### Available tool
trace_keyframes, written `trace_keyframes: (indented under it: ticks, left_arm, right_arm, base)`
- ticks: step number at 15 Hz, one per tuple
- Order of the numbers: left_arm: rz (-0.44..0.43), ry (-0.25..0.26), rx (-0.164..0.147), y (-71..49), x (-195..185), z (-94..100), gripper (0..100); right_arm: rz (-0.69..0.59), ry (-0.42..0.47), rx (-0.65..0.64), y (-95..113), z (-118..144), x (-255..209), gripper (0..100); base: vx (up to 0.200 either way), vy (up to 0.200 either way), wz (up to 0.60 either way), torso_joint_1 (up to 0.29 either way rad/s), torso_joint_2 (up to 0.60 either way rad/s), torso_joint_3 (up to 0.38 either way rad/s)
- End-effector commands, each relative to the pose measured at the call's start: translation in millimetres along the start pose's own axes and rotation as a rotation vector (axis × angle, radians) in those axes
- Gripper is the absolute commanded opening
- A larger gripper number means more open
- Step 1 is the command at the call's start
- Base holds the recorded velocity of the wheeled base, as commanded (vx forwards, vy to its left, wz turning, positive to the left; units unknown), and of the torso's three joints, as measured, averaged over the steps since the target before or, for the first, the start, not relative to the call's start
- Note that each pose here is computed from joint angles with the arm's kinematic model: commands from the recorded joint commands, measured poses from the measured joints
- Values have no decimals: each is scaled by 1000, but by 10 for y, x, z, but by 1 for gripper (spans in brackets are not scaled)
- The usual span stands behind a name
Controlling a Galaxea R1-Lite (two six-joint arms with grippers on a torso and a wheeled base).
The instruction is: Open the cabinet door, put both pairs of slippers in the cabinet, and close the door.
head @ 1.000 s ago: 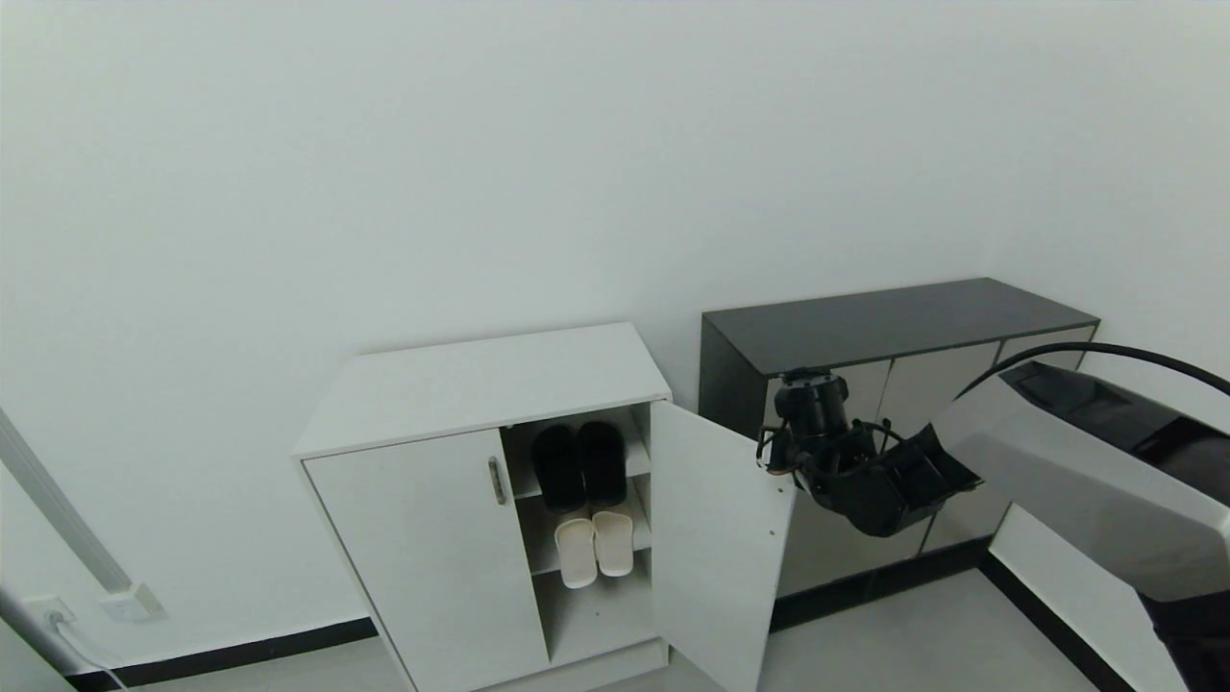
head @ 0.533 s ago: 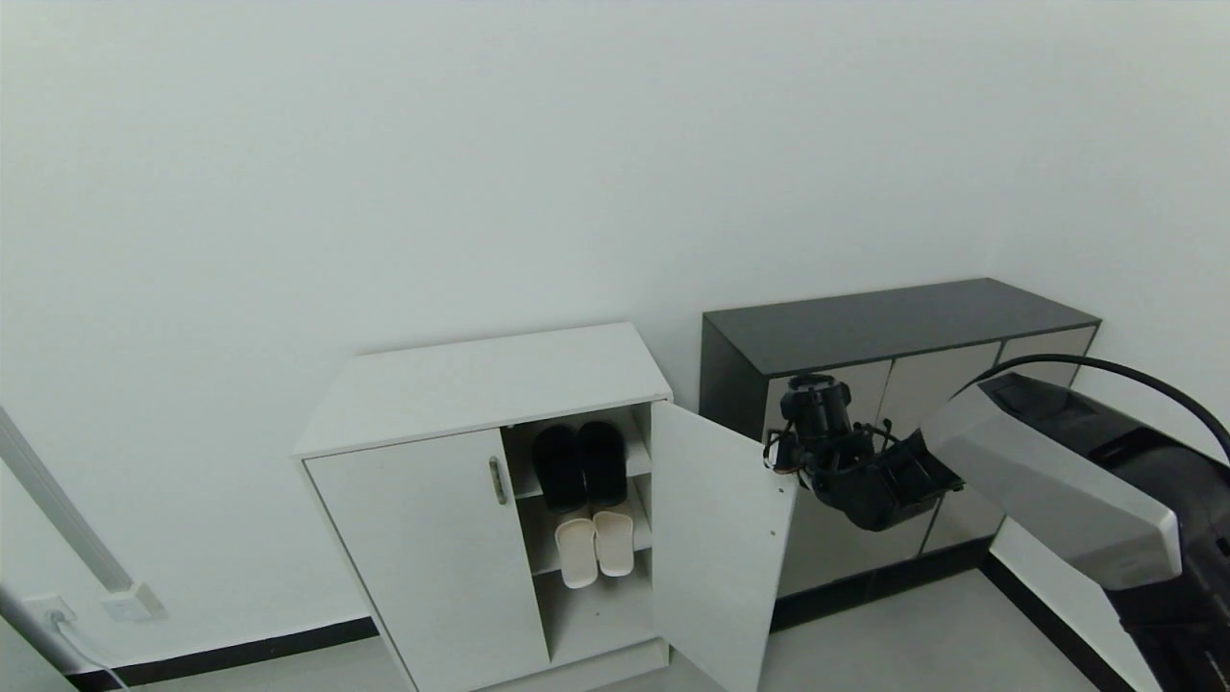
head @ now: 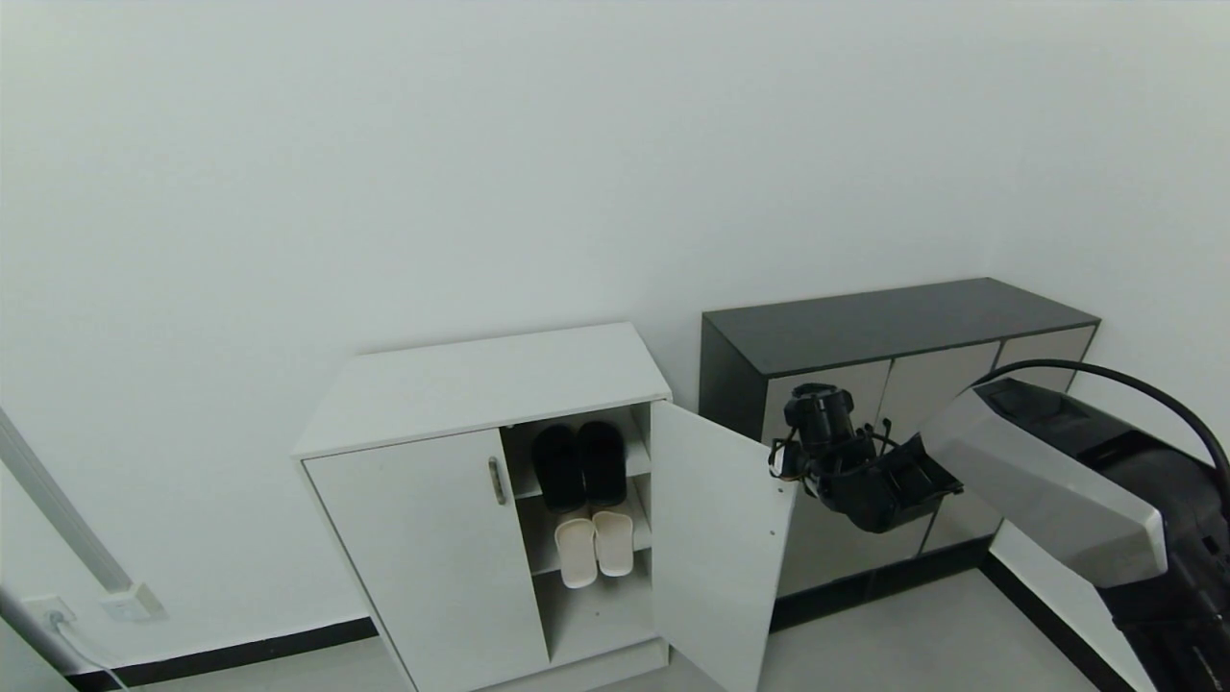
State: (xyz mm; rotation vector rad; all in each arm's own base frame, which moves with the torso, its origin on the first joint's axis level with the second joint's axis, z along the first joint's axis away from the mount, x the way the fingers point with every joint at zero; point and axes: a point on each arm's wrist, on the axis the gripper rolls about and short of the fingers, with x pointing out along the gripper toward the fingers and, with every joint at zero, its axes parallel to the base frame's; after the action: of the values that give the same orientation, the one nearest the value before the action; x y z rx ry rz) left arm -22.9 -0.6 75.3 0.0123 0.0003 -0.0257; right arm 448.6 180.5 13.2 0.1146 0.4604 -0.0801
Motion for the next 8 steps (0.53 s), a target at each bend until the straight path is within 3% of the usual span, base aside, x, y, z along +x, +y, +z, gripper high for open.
trace_keyframes:
  ticks: [1, 5, 8]
  left_arm:
    - [0, 1, 0, 0, 1, 0, 0]
    - [0, 1, 0, 0, 1, 0, 0]
    - [0, 1, -3, 0, 1, 0, 0]
  right_arm:
    - [0, 5, -2, 1, -17, 4, 0]
    - [0, 20, -12, 12, -55, -18, 0]
    - [35, 28, -30, 148, -75, -180, 0]
  base:
    - [0, 0, 0, 0, 0, 0]
    - [0, 0, 0, 0, 0, 0]
    - [0, 0, 0, 0, 0, 0]
